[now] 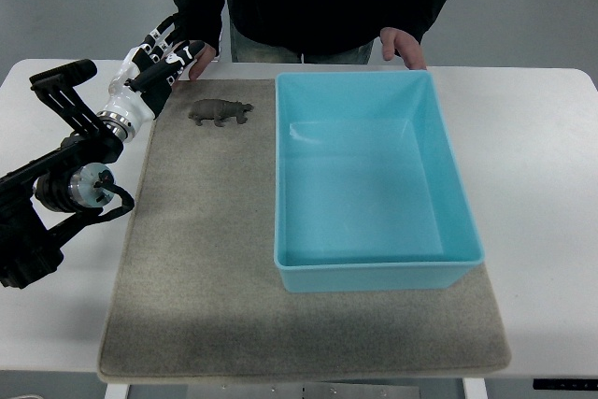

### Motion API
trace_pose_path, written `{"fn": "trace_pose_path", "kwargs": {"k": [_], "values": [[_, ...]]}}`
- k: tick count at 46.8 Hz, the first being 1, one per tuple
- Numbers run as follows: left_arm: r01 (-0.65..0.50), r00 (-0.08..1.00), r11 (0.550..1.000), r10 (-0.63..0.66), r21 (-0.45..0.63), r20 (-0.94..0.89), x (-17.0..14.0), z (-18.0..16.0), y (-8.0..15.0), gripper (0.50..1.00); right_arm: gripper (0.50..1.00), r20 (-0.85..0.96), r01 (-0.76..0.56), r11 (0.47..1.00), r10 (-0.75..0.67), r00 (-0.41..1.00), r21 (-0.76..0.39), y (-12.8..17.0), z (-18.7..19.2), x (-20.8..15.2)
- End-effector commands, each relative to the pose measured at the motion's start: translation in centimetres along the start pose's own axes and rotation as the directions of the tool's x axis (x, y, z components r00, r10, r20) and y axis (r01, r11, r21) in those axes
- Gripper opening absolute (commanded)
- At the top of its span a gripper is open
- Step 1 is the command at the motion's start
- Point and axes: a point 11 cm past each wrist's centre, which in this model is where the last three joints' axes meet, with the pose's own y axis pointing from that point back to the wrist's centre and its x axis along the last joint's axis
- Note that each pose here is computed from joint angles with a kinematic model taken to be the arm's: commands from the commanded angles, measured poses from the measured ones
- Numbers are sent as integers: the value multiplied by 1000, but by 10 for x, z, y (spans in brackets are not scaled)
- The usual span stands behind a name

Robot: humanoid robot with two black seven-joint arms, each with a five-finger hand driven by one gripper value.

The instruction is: Place brown hippo in blue box with left hand

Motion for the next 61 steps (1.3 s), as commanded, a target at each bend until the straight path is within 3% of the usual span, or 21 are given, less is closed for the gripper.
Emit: {"fn": "trace_pose_path", "kwargs": {"k": [1,61], "values": [[1,1000,1000,-1,0,1,0,0,0,996,936,0,1,1000,-1,1000,0,0,0,0],[28,997,998,-25,-47,70,-3,35,-17,996,936,0,0,1000,0,1000,0,0,0,0]]}}
